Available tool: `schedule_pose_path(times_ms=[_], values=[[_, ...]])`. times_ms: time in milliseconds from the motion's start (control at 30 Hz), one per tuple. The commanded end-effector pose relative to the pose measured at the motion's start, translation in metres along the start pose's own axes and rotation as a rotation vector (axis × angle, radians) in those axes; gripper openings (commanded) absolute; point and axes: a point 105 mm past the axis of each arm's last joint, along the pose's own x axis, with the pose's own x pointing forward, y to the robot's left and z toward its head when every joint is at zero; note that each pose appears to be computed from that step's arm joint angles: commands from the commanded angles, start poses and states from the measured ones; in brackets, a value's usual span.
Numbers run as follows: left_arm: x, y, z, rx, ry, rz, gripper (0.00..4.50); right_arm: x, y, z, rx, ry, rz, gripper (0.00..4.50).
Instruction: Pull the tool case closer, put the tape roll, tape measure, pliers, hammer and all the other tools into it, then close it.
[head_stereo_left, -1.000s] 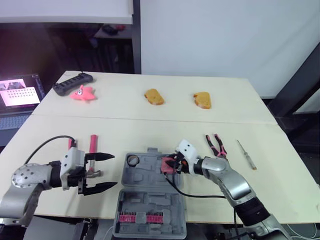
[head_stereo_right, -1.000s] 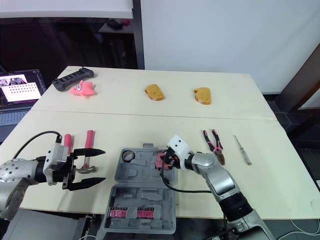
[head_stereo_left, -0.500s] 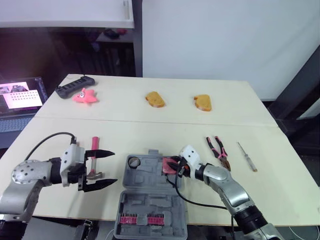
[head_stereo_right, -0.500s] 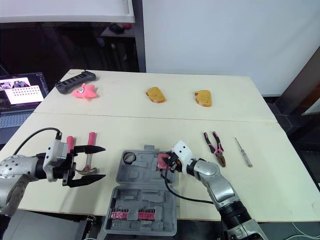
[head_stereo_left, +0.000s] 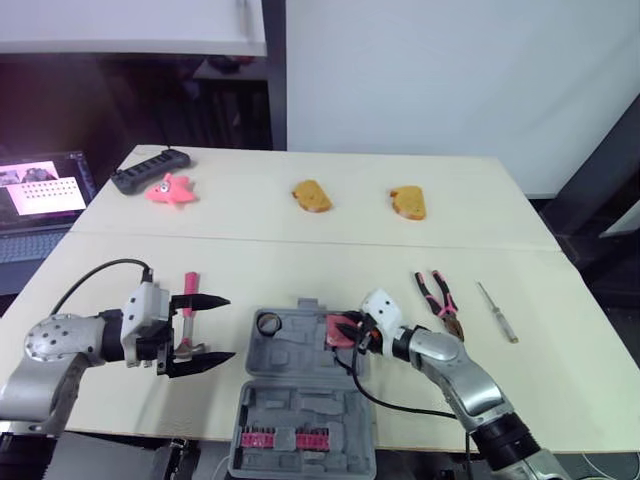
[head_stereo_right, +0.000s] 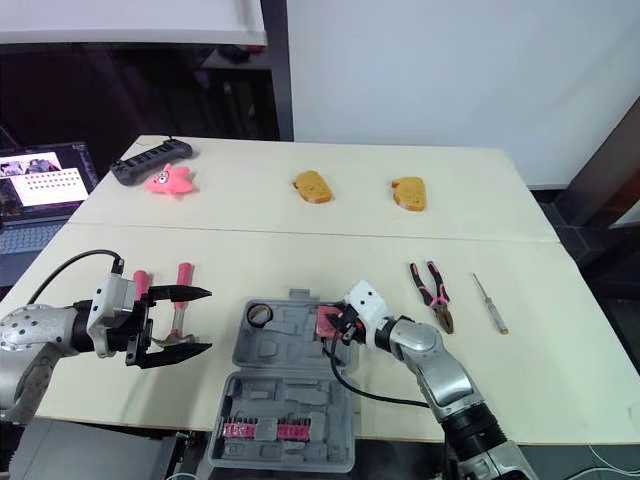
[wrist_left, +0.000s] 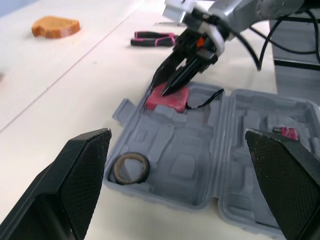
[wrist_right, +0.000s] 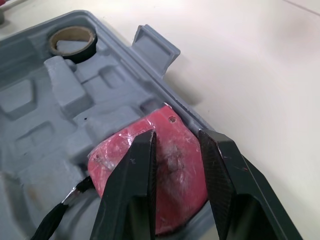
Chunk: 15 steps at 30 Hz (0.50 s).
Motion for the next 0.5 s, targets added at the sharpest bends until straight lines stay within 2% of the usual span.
schedule_pose_path(times_ms=[33, 167, 267, 433, 500], values=[[-0.002, 0.003, 0.005, 0.024, -0.004, 0.008, 4.5, -0.02, -0.008, 0.022, 0.016, -0.025, 0.01, 1.4], [-0.009, 0.007, 0.004, 0.001, 0.005, 0.045, 4.5, -0.049, -0.012, 0.068, -0.062, -0.114, 0.062, 1.4], [-0.019, 0.008, 0.002, -0.042, 0.02, 0.072, 4.5, -0.076, -0.018, 0.083, -0.127, -0.127, 0.08, 1.4], [-0.057, 0.015, -0.01, -0.089, 0.084, 0.223, 4.5, -0.13, -0.048, 0.063, -0.19, -0.009, 0.032, 1.4], [-0.088, 0.02, -0.021, -0.125, 0.15, 0.33, 4.5, -0.155, -0.064, 0.043, -0.156, 0.061, -0.033, 1.94]])
